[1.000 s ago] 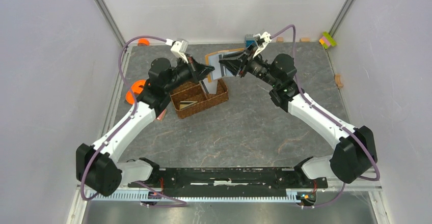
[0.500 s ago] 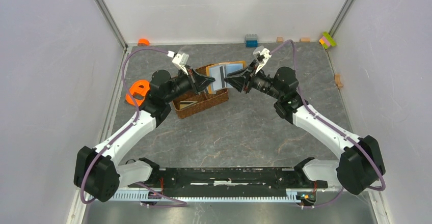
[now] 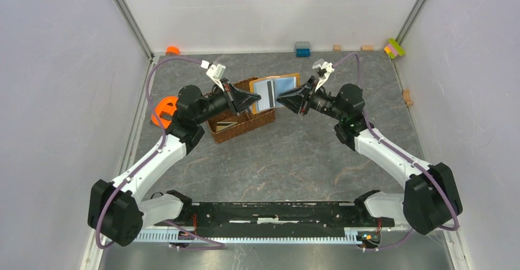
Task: Take the credit cards out of the card holder
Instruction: Remove the credit card from the card holder.
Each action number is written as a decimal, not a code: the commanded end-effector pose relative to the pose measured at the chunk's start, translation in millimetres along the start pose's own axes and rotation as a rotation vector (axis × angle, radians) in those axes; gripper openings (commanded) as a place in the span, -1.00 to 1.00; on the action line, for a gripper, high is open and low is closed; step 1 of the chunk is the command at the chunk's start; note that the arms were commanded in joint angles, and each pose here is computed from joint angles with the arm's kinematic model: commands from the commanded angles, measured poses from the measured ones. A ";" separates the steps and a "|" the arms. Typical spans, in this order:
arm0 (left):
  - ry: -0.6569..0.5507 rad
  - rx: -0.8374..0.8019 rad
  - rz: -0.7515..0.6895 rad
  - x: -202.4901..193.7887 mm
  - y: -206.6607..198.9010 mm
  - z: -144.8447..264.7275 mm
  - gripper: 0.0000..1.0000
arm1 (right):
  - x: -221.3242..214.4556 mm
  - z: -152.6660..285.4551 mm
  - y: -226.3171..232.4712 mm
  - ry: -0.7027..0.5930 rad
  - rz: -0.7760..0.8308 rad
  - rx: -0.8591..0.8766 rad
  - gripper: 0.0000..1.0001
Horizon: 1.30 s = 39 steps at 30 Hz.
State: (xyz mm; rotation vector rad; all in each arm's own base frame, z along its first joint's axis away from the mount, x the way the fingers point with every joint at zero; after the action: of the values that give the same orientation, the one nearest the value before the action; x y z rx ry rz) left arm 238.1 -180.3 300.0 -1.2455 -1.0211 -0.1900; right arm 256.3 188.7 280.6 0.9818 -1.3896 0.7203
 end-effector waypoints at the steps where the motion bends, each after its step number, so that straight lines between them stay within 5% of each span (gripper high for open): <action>1: -0.012 -0.174 -0.033 9.5 -32.0 11.3 -0.96 | 9.4 -1.5 7.0 -0.077 -0.008 0.101 -0.39; 12: -0.056 -0.067 -0.033 8.4 -20.0 10.2 -0.96 | 17.3 16.6 18.6 -0.120 0.036 0.055 -0.34; 16: -0.025 -0.108 -0.018 7.7 -20.6 6.0 -0.96 | 16.0 15.2 18.8 -0.116 0.029 0.062 -0.15; 27: 0.022 -0.162 0.003 4.7 -16.7 -3.0 -0.96 | 9.0 2.6 15.4 -0.093 0.006 0.080 -0.06; 39: 0.037 -0.225 0.020 2.4 -20.3 -2.8 -0.96 | 1.7 -0.6 2.5 -0.054 0.006 -0.047 -0.16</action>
State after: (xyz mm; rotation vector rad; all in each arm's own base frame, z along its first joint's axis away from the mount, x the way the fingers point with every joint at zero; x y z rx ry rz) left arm 238.6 -186.3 296.0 -1.3267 -0.9674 -0.2273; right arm 244.3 191.8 274.8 1.0380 -1.4014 0.6954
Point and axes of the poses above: each gripper's point midway between its finger pads, its own z axis back along the fingers, its own y axis along the line the jaws close on, x = y × z, the point moved 10 cm from there along z, back along the fingers, and after that the axes turned 13 degrees about z, right-handed, at the moved point
